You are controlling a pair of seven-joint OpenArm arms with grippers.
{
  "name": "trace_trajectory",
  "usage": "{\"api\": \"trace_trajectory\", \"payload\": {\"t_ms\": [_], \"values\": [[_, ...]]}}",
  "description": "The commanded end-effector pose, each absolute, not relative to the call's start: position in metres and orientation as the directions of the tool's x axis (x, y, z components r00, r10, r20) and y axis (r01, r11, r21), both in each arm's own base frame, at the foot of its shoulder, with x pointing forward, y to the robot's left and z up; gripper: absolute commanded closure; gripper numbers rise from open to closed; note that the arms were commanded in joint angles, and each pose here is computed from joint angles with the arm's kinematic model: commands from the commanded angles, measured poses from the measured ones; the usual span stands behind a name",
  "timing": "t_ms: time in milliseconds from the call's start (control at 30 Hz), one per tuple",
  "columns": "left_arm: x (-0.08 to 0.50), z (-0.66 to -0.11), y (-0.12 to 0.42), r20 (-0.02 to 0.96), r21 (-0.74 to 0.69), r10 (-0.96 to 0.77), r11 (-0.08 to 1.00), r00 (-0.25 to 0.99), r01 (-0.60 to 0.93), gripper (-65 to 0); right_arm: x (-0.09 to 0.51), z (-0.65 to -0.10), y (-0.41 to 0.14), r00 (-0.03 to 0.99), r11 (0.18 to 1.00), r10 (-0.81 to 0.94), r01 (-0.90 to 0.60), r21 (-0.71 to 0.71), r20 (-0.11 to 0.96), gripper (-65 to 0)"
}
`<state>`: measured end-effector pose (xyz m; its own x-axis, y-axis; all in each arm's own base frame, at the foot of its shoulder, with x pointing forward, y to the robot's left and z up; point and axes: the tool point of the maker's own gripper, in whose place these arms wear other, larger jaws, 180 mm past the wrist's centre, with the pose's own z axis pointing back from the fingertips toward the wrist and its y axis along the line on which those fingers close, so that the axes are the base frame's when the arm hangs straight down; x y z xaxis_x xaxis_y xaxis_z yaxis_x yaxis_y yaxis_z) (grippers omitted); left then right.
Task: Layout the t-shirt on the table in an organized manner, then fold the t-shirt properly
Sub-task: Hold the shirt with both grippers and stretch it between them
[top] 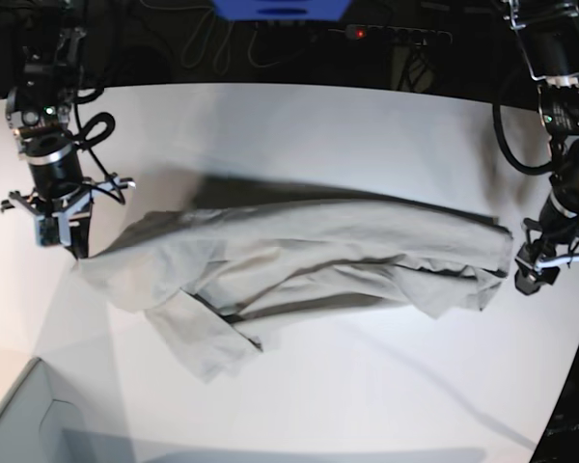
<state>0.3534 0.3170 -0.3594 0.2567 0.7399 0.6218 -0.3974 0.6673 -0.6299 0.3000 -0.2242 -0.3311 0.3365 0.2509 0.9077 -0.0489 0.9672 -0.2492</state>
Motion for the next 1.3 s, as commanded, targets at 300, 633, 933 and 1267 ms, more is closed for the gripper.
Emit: {"api": "trace_trajectory", "payload": {"t_ms": [300, 633, 933, 1267], "values": [[0.31, -0.416, 0.3, 0.568, -0.586, 0.756, 0.649, 0.327, -0.484, -39.9, 0.315, -0.317, -0.231, 0.337, 0.964, 0.257, -0.027, -0.263, 0.906, 0.0], [0.341, -0.409, 0.28, 0.584, -0.597, 0.748, 0.66, 0.317, -0.456, -27.6, 0.312, -0.32, -0.231, 0.346, 0.965, 0.254, -0.027, -0.261, 0.903, 0.0], [0.335, -0.411, 0.283, 0.577, -0.596, 0.753, 0.653, 0.317, -0.468, -26.2, 0.312, -0.322, -0.231, 0.35, 0.965, 0.252, -0.027, -0.259, 0.902, 0.0], [0.333, -0.42, 0.282, 0.564, -0.592, 0.76, 0.644, 0.323, -0.484, -43.5, 0.312, -0.323, -0.231, 0.351, 0.966, 0.252, -0.027, -0.259, 0.902, 0.0]]}}
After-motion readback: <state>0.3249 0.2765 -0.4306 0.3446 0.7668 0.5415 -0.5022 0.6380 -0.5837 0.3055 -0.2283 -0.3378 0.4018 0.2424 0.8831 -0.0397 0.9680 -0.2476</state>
